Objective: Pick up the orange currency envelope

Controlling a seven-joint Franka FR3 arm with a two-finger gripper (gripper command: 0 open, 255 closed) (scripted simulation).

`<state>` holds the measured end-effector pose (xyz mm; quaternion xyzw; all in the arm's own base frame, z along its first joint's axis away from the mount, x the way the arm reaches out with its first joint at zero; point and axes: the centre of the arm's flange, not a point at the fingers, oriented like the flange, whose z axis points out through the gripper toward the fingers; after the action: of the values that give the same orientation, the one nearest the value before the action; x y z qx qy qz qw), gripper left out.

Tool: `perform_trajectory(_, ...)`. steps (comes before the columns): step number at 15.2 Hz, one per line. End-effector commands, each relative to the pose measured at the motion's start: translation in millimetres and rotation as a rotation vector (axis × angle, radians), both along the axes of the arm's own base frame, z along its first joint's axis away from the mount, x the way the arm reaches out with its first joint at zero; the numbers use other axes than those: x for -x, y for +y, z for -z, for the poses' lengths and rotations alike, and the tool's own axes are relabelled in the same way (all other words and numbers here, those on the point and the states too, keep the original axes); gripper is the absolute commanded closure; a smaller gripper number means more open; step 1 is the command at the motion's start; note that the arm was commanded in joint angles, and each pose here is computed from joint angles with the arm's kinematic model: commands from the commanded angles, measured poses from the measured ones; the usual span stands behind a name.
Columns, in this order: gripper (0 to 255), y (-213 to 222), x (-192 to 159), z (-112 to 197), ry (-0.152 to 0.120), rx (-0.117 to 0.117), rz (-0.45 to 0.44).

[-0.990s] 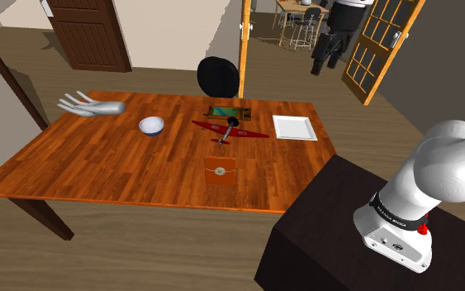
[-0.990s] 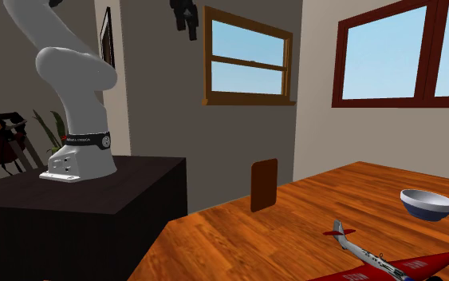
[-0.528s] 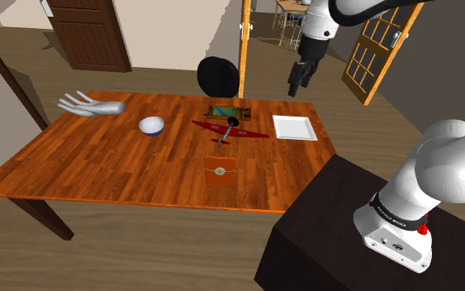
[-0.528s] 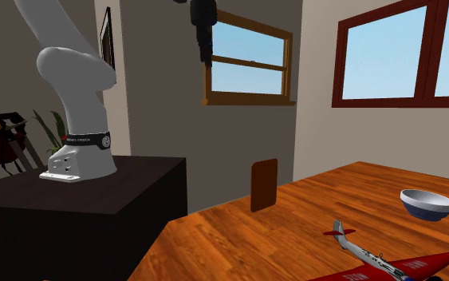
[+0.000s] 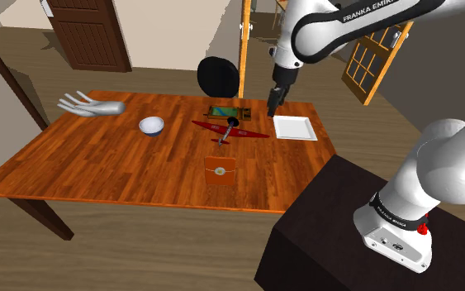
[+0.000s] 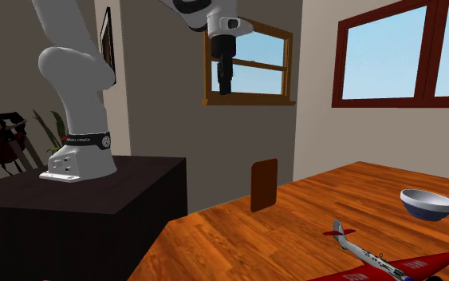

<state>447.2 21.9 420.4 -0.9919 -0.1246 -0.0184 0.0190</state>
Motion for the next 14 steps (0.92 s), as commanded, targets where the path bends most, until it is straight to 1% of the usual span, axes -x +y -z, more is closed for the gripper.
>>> perform_trajectory(1,0,10,-16,23,0.001,0.000,-0.045)
perform_trajectory(14,0,75,-91,165,0.018,0.000,-0.323)
